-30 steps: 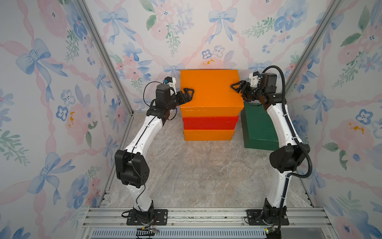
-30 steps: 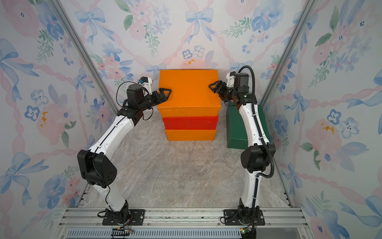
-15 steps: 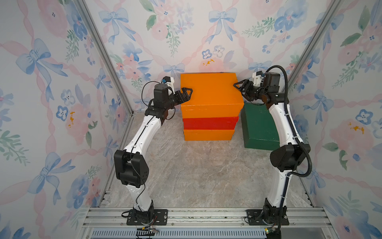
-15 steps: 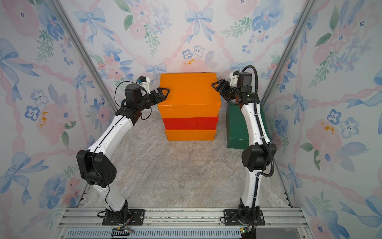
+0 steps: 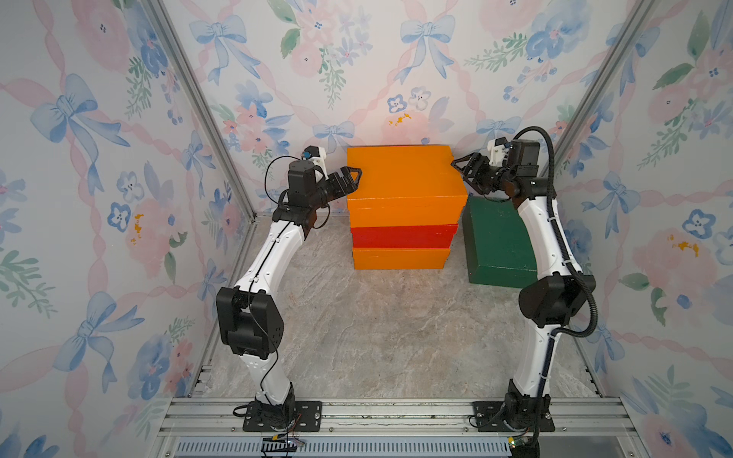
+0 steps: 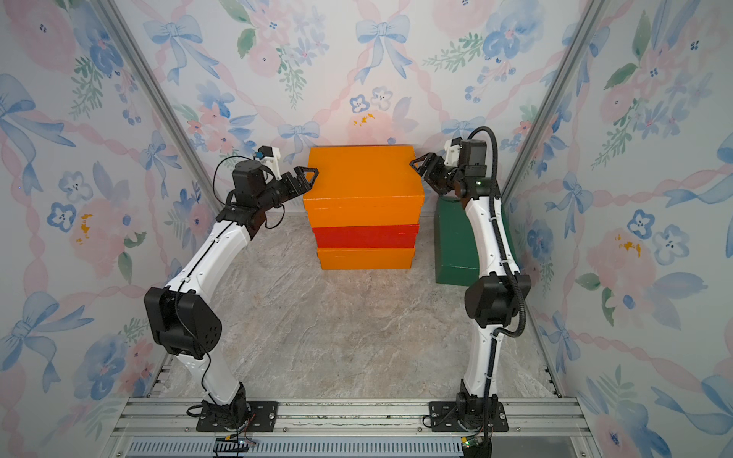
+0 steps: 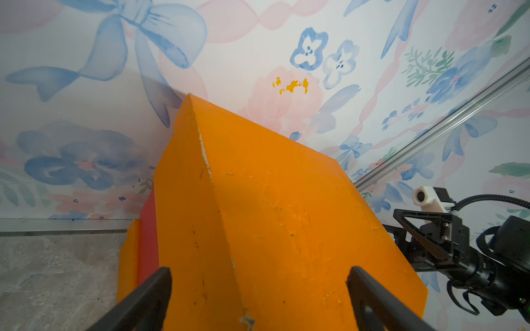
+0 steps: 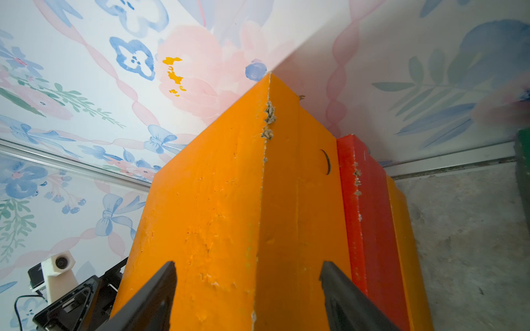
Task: Stack the shoeboxes
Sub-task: Place the shoebox at the shoebox.
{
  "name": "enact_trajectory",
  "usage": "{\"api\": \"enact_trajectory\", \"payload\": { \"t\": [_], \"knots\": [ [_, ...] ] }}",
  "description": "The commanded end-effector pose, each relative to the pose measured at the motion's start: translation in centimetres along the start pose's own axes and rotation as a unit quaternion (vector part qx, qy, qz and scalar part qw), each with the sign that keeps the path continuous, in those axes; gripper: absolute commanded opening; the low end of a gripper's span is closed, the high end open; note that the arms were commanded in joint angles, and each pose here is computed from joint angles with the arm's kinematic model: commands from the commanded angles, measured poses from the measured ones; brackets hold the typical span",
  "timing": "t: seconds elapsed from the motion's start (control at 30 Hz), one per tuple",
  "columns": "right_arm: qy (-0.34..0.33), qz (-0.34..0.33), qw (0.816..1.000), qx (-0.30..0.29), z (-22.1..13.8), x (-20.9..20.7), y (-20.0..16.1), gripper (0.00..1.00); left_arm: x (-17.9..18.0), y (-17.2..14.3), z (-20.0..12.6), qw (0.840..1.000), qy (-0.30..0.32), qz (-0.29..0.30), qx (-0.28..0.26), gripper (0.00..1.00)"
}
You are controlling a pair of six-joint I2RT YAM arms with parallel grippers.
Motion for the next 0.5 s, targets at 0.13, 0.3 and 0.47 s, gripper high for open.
{"api": "enact_trajectory", "payload": {
  "t": [0.13,0.3,0.47],
  "knots": [
    [0.025,-0.031,0.999,-0.014,-4.2,2.9,-0.2,0.97,-2.4,2.1,-3.2,0.999,-0.024,0.027,-0.027,0.98],
    [0.03,-0.036,0.999,-0.023,-5.8,2.7,-1.1,0.97,-2.9,1.0,-4.6,0.999,-0.027,0.025,-0.018,0.98],
    [0.043,-0.033,0.999,-0.005,-6.1,2.5,-3.0,0.97,-4.4,-0.4,-5.9,0.999,-0.031,0.03,-0.01,0.98]
  ]
}}
Point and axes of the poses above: each gripper's point midway between its finger pads, its own z axis out along the fingers, its own x axis along the line the jaws close on, y = z × x, the point moved 4 cm from there along -z, back along the fingers, and after that the axes turned 13 degrees about z, right-handed, at the moved point
